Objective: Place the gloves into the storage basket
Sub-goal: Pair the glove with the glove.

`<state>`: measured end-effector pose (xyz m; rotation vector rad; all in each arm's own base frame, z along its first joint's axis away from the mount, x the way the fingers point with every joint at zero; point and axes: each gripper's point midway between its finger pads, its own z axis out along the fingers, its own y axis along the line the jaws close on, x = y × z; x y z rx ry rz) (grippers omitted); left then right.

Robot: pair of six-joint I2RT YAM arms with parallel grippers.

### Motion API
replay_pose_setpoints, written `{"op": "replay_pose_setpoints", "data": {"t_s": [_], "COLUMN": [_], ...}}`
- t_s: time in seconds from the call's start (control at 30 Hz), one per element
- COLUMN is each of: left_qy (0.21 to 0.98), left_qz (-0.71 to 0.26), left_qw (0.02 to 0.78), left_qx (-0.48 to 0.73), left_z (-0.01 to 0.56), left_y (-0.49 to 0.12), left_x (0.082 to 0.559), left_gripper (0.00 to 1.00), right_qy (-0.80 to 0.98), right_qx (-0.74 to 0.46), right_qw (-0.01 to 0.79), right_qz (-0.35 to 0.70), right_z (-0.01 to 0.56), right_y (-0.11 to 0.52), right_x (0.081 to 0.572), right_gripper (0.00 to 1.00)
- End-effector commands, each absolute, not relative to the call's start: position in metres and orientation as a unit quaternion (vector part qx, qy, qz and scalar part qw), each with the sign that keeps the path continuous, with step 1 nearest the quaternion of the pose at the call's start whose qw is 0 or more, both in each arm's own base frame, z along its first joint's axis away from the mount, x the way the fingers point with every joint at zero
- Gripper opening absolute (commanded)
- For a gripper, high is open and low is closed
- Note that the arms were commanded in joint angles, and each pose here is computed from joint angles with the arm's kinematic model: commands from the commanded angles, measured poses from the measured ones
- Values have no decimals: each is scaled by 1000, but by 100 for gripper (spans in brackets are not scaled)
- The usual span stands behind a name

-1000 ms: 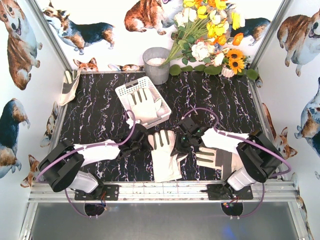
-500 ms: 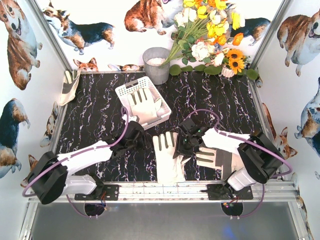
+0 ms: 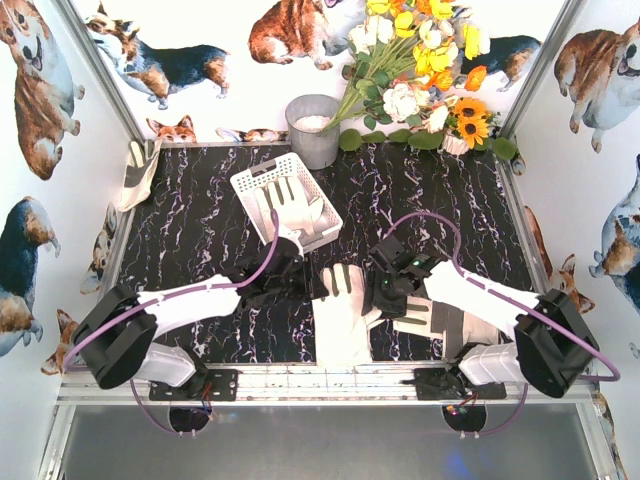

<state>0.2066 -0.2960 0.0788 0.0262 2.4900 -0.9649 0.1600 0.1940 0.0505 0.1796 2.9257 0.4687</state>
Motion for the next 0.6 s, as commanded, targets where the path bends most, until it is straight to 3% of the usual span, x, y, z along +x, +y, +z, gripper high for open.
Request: {"op": "replay_pose_setpoints", "data": {"t_s": [0.0, 0.27, 0.57], "left_qy": [886, 889, 900], "left_qz": [-393, -396, -385], "left_qw": [243, 225, 200], "left_qx": [40, 49, 47], "left_z": [96, 80, 56], "left_y": [-322, -329, -330], "left_x": [213, 210, 205], "left_gripper": [29, 29, 27], "right_qy": [980, 969, 965], "right_qx": [55, 26, 20], "right_qw": [137, 162, 87], "right_qz": [132, 185, 248], "right_z": [78, 109, 73], "right_y": [181, 197, 230], "right_x": [175, 181, 168], "right_gripper": [52, 49, 27]}}
